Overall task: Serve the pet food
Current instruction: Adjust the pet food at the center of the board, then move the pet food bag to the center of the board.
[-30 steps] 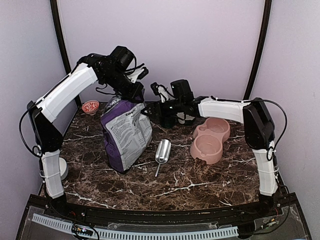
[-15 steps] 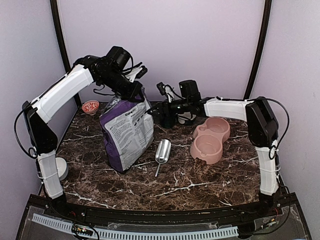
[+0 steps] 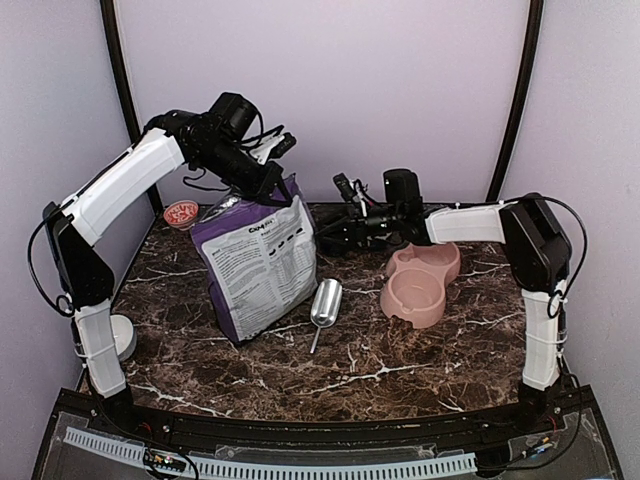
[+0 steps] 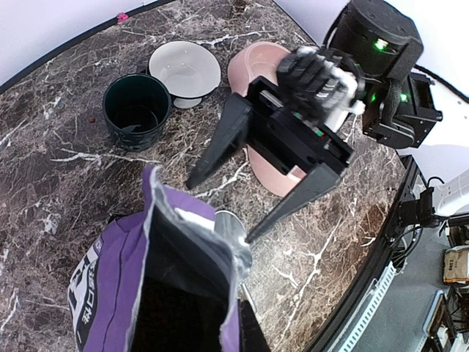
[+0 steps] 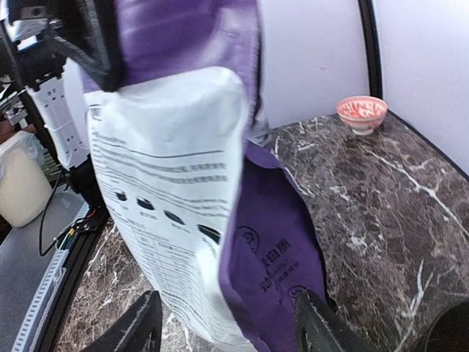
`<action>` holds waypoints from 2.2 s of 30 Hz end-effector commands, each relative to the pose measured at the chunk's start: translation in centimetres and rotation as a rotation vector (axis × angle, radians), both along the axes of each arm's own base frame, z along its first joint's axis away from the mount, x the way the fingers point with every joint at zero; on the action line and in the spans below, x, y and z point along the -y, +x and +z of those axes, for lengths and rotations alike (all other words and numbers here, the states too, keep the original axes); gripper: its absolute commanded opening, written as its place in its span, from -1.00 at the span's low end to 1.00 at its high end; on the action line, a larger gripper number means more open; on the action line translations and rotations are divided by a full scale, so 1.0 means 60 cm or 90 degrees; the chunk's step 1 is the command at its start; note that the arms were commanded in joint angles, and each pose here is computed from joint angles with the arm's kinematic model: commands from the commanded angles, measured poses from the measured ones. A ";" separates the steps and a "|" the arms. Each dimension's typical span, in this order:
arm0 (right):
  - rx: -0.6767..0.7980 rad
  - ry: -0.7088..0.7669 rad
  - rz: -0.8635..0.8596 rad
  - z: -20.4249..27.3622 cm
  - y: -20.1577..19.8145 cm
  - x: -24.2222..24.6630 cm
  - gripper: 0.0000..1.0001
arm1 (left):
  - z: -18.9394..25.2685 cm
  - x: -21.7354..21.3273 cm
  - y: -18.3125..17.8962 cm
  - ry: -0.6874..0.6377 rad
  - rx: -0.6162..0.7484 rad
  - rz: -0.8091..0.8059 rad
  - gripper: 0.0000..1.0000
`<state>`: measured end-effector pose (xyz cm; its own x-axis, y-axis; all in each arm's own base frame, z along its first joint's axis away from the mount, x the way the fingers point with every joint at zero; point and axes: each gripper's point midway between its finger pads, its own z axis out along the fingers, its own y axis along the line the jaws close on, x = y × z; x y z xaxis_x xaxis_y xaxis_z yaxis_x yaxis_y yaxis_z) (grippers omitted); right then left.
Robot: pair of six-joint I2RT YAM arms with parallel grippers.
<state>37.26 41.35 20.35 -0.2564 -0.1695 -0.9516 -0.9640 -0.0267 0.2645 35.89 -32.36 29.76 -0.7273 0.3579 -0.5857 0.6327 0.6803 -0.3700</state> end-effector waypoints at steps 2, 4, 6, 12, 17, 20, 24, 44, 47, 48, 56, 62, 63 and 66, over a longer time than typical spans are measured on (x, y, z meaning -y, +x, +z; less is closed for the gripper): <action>0.051 0.087 0.073 0.065 -0.032 -0.003 0.15 | 0.143 0.003 -0.029 -0.135 0.096 -0.038 -1.00; 0.050 0.091 0.078 0.069 -0.036 -0.006 0.07 | 0.142 0.002 -0.029 -0.134 0.094 -0.037 -1.00; 0.048 0.090 0.081 0.068 -0.037 -0.010 -0.01 | 0.142 0.002 -0.028 -0.134 0.095 -0.036 -1.00; 0.048 0.075 0.034 0.054 -0.016 -0.022 0.01 | 0.142 0.003 -0.028 -0.135 0.093 -0.037 -1.00; 0.047 0.048 0.020 0.034 -0.003 -0.026 -0.02 | 0.139 0.003 -0.029 -0.133 0.091 -0.038 -1.00; 0.046 0.042 0.014 0.030 -0.001 -0.027 -0.03 | 0.136 0.004 -0.028 -0.132 0.090 -0.038 -1.00; 0.046 0.029 -0.001 0.020 0.007 -0.029 -0.03 | 0.134 0.005 -0.027 -0.133 0.087 -0.040 -1.00; 0.050 0.018 0.021 0.006 -0.009 -0.041 -0.96 | 0.138 0.006 -0.029 -0.136 0.088 -0.045 -1.00; 0.052 0.008 0.021 -0.005 -0.008 -0.036 -1.00 | 0.151 0.003 -0.031 -0.141 0.094 -0.044 -1.00; 0.051 0.006 0.020 -0.009 -0.006 -0.034 -1.00 | 0.157 0.003 -0.033 -0.145 0.097 -0.046 -1.00; 0.045 0.007 0.004 -0.016 0.014 -0.013 -1.00 | 0.240 -0.018 -0.064 -0.206 0.140 -0.055 -1.00; 0.030 0.015 -0.001 -0.020 0.020 -0.015 -1.00 | 0.267 -0.023 -0.083 -0.255 0.156 -0.074 -1.00; 0.029 0.018 0.002 -0.019 0.017 -0.016 -1.00 | 0.260 -0.026 -0.079 -0.248 0.158 -0.063 -1.00; 0.035 0.019 0.007 -0.020 0.007 -0.021 -1.00 | 0.240 -0.035 -0.062 -0.226 0.162 -0.035 -1.00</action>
<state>36.57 43.19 20.90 -0.1779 -0.1369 -0.9745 -0.9768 -0.0956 0.1918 35.38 -31.20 30.83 -0.7697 0.2919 -0.5678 0.5918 0.6597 -0.4631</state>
